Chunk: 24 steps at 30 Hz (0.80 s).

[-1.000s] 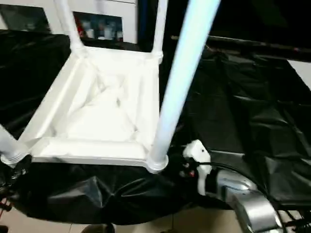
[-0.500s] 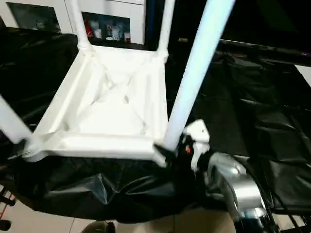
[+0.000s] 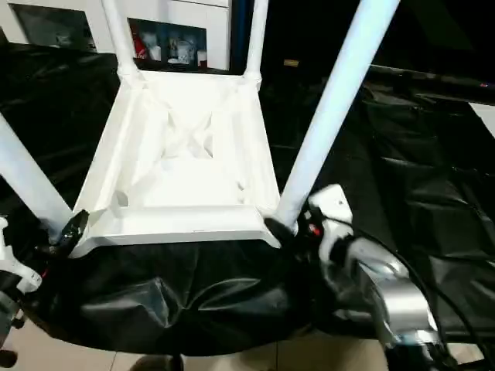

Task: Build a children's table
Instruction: Flip table

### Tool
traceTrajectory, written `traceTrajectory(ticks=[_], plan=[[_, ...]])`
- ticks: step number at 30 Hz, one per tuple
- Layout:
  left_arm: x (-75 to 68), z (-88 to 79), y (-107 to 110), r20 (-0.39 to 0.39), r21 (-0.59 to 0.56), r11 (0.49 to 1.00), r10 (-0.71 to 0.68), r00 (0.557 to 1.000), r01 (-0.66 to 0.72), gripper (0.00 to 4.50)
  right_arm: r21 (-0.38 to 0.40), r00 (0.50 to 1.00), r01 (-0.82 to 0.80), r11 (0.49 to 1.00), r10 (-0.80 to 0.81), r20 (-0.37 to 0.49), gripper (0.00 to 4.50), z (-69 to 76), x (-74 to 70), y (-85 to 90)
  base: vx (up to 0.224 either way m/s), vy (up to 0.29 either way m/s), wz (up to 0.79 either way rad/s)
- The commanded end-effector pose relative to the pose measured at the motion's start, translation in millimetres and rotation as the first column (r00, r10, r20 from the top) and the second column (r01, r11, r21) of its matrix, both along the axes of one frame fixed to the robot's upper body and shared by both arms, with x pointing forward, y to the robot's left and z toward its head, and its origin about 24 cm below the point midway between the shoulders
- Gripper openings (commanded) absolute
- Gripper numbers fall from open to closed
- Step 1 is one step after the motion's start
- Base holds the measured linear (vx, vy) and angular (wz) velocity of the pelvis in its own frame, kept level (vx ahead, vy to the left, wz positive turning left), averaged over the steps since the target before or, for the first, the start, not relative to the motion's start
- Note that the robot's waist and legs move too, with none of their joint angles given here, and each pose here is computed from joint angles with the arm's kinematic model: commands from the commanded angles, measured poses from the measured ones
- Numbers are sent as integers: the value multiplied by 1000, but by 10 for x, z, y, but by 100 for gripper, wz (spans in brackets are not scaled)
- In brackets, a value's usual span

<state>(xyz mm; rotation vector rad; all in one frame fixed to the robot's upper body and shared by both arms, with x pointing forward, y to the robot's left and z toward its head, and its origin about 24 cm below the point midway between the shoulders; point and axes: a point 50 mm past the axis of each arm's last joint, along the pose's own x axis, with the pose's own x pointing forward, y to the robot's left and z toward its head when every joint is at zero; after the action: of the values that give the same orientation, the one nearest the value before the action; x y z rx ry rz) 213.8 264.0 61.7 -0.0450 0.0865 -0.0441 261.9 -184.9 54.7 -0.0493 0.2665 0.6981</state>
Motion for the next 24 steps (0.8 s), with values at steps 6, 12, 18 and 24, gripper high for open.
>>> traceTrajectory(ticks=[6,12,18,24], plan=[[28,-8,-98,15,-40,999,25,1000,-25,370,16,997,-76,997,76,-20,450,37,-229,-112,0,0,0],[36,-48,-173,14,-104,992,73,997,-71,326,72,981,-181,981,186,-56,450,72,-358,5,0,0,0],[67,-30,-254,39,-184,980,90,995,-82,289,93,986,-158,983,162,-41,450,43,-232,241,0,0,0],[73,-10,-285,51,-196,977,92,994,-80,284,113,987,-149,982,155,-41,450,35,-149,434,0,0,0]])
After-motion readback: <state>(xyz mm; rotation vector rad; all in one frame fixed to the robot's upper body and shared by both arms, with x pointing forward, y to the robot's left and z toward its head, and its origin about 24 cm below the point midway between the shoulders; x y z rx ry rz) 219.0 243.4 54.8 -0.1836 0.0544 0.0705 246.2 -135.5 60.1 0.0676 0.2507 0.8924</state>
